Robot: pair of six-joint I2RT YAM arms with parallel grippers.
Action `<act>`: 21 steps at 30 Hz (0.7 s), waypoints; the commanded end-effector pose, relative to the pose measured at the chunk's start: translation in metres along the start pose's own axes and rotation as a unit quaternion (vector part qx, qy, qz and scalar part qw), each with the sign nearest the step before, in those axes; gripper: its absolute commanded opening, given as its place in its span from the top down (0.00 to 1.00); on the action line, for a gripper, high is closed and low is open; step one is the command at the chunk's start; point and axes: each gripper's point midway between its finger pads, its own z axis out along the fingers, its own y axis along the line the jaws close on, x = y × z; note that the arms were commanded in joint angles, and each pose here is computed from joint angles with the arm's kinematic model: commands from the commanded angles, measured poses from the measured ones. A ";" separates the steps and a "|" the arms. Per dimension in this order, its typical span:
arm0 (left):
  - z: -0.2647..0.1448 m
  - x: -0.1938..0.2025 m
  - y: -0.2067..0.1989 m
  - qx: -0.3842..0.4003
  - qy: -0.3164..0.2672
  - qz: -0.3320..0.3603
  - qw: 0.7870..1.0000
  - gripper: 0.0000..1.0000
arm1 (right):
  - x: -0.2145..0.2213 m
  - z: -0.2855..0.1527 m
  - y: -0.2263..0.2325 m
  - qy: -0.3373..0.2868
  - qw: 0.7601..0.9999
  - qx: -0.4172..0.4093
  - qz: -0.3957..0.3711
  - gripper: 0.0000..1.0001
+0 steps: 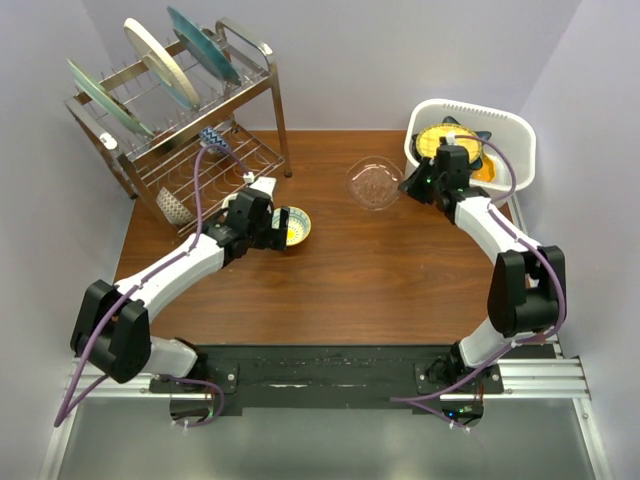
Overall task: Place the plates into the plastic bin on the countertop
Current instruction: Place the plate in the plastic bin.
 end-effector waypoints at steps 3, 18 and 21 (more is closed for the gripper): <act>-0.002 -0.018 -0.010 0.018 -0.027 -0.007 0.999 0.01 | -0.051 -0.027 0.048 -0.053 0.995 -0.084 0.008 1.00; -0.014 -0.014 -0.001 0.002 -0.031 -0.019 0.999 0.01 | -0.106 -0.032 0.021 -0.108 0.990 -0.071 0.055 1.00; -0.014 -0.013 -0.001 0.002 -0.029 -0.019 0.999 0.01 | -0.125 -0.036 0.000 -0.126 0.988 -0.054 0.067 1.00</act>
